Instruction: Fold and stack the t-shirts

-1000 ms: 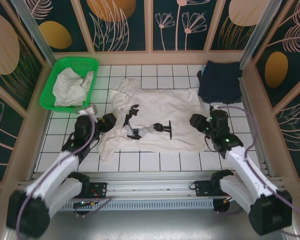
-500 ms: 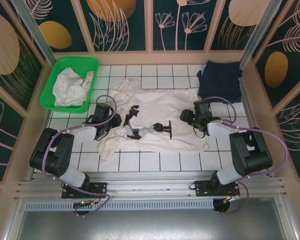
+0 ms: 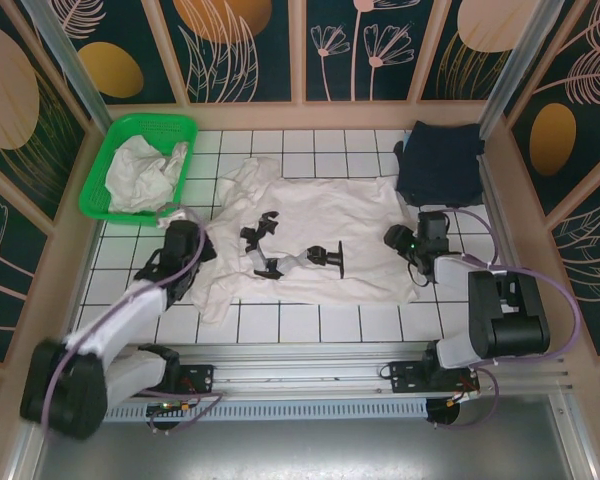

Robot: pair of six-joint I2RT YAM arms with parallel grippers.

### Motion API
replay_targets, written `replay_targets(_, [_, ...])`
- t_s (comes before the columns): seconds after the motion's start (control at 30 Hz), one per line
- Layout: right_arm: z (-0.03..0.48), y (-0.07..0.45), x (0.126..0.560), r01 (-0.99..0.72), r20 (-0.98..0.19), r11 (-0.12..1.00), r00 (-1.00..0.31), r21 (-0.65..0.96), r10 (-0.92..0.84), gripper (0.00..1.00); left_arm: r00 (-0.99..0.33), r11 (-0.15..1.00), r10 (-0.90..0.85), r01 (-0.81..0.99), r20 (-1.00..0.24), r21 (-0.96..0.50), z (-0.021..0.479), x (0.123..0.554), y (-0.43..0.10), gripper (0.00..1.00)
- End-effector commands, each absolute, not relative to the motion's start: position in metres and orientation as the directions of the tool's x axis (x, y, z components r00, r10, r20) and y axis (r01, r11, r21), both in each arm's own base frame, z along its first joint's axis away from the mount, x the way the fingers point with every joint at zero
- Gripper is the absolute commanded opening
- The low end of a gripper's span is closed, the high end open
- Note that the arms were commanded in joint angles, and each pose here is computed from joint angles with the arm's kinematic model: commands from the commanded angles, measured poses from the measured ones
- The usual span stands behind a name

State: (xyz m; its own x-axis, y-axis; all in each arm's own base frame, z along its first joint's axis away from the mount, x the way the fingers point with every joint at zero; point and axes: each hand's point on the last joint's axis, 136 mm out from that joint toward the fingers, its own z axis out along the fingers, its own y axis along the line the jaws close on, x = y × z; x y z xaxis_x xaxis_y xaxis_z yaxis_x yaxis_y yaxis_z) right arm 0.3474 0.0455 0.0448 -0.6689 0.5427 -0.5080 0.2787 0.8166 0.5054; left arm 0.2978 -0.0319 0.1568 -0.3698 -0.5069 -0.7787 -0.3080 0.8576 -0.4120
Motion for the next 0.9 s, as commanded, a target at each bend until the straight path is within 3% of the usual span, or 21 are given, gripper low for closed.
replay_targets(0.0, [0.056, 0.038, 0.342, 0.246, -0.534, 0.815, -0.650, 0.525, 0.540, 0.61, -0.268, 0.777, -0.579, -0.469, -0.770, -0.421, 0.138, 0.264, 0.005, 0.00])
replay_targets(0.03, [0.058, 0.036, 0.340, 0.245, -0.534, 0.809, -0.644, 0.535, 0.548, 0.61, -0.268, 0.770, -0.593, -0.464, -0.759, -0.438, 0.134, 0.260, 0.005, 0.01])
replay_targets(0.1, [0.062, 0.038, 0.338, 0.227, -0.533, 0.797, -0.638, 0.559, 0.556, 0.62, -0.287, 0.766, -0.600, -0.477, -0.747, -0.432, 0.122, 0.253, 0.006, 0.13])
replay_targets(0.23, [0.073, 0.046, 0.338, 0.188, -0.530, 0.781, -0.637, 0.596, 0.559, 0.62, -0.262, 0.748, -0.594, -0.528, -0.760, -0.402, 0.127, 0.244, 0.018, 0.56])
replay_targets(0.3, [0.078, 0.049, 0.338, 0.170, -0.530, 0.772, -0.636, 0.612, 0.561, 0.63, -0.269, 0.780, -0.574, -0.467, -0.774, -0.417, 0.141, 0.250, 0.010, 0.58])
replay_targets(0.4, [0.090, 0.062, 0.340, 0.099, -0.524, 0.743, -0.647, 0.662, 0.554, 0.63, -0.323, 0.865, -0.501, -0.225, -0.803, -0.449, 0.168, 0.271, -0.029, 0.51])
replay_targets(0.53, [0.099, 0.074, 0.353, 0.065, -0.516, 0.722, -0.656, 0.688, 0.551, 0.64, -0.437, 0.879, -0.437, -0.019, -0.787, -0.477, 0.179, 0.308, -0.082, 0.45])
replay_targets(0.87, [0.101, 0.090, 0.438, 0.118, -0.582, 0.847, -0.677, 0.518, 0.450, 0.63, -0.613, 0.934, -0.311, -0.058, -0.726, -0.352, 0.118, 0.449, -0.128, 0.40])
